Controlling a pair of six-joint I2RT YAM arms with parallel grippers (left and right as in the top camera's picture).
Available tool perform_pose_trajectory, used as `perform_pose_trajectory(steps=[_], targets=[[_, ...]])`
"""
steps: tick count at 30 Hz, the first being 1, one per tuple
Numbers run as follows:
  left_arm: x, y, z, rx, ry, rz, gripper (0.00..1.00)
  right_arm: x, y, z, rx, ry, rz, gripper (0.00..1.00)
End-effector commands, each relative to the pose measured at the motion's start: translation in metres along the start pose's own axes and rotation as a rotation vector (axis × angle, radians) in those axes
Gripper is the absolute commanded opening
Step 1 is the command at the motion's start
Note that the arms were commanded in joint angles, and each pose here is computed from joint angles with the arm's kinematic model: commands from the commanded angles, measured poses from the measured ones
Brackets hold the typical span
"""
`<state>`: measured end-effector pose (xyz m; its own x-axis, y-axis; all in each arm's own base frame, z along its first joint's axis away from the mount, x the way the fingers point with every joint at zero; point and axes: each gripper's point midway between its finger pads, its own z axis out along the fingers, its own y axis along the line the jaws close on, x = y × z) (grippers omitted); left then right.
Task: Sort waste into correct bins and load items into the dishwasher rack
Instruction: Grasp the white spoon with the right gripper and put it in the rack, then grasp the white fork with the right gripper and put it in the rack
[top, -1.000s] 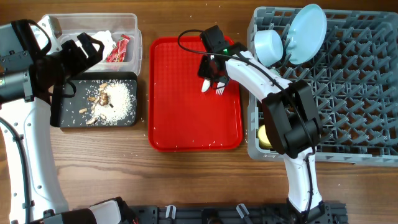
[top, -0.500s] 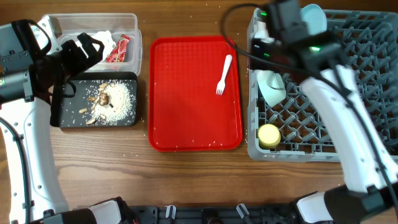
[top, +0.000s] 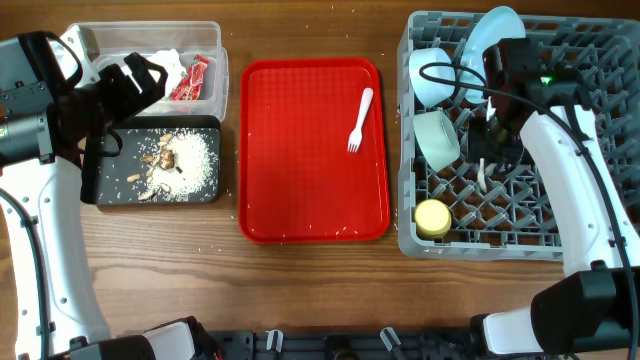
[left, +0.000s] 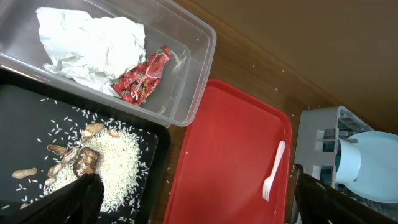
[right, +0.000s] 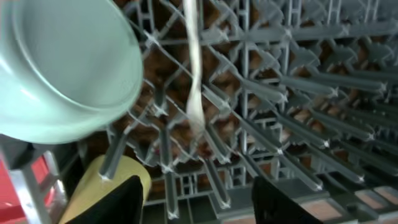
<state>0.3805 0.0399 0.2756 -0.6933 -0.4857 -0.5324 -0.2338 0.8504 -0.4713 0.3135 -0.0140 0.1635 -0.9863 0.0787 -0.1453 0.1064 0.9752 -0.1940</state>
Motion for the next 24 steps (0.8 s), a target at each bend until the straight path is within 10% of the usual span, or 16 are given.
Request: perform_pose_trajectory(steps=[1, 6, 9, 24], targets=[[-0.003, 0.001, 0.0, -0.001, -0.005, 0.018, 1.0, -0.022, 0.027, -0.022, -0.171, -0.072, 0.013, 0.58], [-0.003, 0.001, 0.0, -0.001, -0.006, 0.018, 1.0, -0.083, 0.113, -0.123, -0.715, -0.37, -0.062, 0.52], [-0.003, 0.001, 0.0, -0.001, -0.005, 0.018, 1.0, -0.107, 0.154, -0.136, -0.681, -0.487, -0.026, 0.53], [-0.003, 0.001, 0.0, -0.001, -0.006, 0.018, 1.0, -0.108, 0.25, 0.085, -0.304, -0.171, 0.101, 0.51]])
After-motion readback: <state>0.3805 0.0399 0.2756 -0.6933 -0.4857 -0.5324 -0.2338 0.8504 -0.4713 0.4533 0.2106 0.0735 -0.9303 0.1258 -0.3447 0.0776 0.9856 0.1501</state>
